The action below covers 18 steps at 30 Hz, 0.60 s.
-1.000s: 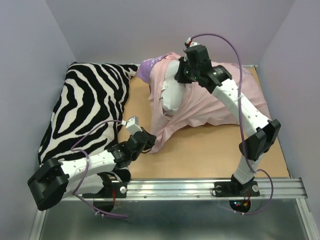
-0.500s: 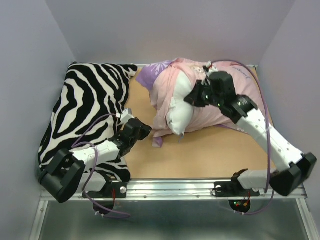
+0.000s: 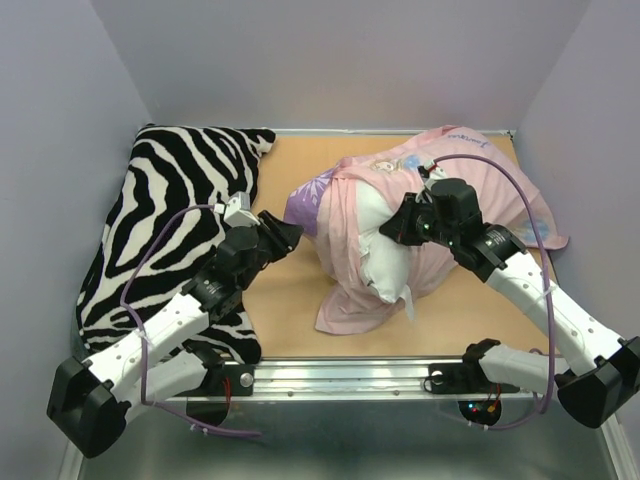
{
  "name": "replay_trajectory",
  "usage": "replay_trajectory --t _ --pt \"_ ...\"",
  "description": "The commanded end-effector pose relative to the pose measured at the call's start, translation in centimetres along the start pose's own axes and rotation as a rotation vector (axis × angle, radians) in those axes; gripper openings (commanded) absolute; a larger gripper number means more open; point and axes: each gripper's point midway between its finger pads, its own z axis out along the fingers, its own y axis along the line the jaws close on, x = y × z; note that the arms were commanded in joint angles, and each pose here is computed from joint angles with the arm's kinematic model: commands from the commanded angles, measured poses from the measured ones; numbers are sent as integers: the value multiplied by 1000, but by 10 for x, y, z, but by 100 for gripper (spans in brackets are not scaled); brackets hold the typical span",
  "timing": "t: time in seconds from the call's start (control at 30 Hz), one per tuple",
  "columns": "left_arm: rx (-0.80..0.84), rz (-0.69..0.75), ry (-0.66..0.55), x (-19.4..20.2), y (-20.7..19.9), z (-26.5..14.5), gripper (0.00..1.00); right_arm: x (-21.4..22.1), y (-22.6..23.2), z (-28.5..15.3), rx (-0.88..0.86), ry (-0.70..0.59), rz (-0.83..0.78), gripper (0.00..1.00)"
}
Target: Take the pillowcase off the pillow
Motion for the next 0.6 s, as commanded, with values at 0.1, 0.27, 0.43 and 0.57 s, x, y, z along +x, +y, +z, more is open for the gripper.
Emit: replay_trajectory --t 0.1,0.27,0.43,0.57 --pt "-53 105 -29 -5 12 6 56 -57 27 -13 -76 -185 -11 1" --pt "4 229 -83 -27 -14 16 63 -53 26 -10 -77 -168 -9 1" --pt "-14 276 -98 -31 -17 31 68 -56 29 -13 -86 -171 -12 1" --pt "126 301 -132 -44 -55 28 73 -55 29 -14 -84 -165 -21 1"
